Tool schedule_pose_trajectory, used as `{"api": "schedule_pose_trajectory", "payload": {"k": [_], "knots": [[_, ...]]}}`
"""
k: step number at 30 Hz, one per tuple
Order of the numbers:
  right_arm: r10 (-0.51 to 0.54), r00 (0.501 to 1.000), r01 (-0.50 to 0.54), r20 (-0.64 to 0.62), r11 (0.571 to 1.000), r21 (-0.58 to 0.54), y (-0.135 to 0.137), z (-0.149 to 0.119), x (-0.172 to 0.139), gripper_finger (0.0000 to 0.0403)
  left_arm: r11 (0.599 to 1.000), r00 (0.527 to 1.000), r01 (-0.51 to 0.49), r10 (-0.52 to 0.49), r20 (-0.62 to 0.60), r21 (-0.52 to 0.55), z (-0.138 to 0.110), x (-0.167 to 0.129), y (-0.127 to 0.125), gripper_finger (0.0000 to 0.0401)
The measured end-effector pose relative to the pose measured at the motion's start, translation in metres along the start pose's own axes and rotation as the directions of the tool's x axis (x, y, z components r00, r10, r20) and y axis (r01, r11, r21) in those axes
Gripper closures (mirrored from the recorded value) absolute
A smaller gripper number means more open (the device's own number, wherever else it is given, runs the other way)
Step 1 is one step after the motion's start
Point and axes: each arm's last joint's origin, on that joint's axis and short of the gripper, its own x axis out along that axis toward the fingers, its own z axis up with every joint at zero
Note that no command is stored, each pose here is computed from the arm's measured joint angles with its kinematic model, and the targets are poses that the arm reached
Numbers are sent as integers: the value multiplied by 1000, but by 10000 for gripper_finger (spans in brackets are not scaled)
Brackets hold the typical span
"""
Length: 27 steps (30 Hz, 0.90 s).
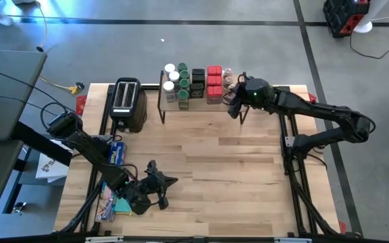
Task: Shelf spices
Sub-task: Put the transparent seasoning bottle on the shelf aligned with the other transparent seasoning bottle
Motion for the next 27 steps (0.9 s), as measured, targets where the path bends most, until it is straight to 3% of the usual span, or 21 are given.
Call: {"api": "schedule_pose_trajectory", "payload": {"k": [5, 10, 14, 17, 23, 27], "knots": [[-73, 997, 74, 32, 997, -17, -7, 17, -18, 190, 1000, 1000, 6, -6, -5, 1, 0, 0, 0, 401], [-127, 990, 125, 70, 992, 32, -52, 44, -16, 213, 1000, 1000, 8, -8, -8, 13, 1, 2, 1, 401], [-165, 985, 167, -44, 984, 58, -87, 53, 4, 227, 1000, 1000, 11, -10, -11, 6, 4, 7, 2, 401], [-127, 984, 134, -122, 990, 49, -103, 55, 23, 229, 1000, 1000, 22, -22, -23, -1, 6, 10, 4, 401], [-103, 973, 114, -208, 993, 42, -121, 55, 61, 233, 1000, 999, 19, -19, -28, -12, 8, 14, 6, 401], [-101, 967, 115, -232, 992, 46, -125, 54, 70, 236, 1000, 999, 24, -24, -27, -15, 8, 14, 5, 401]]}}
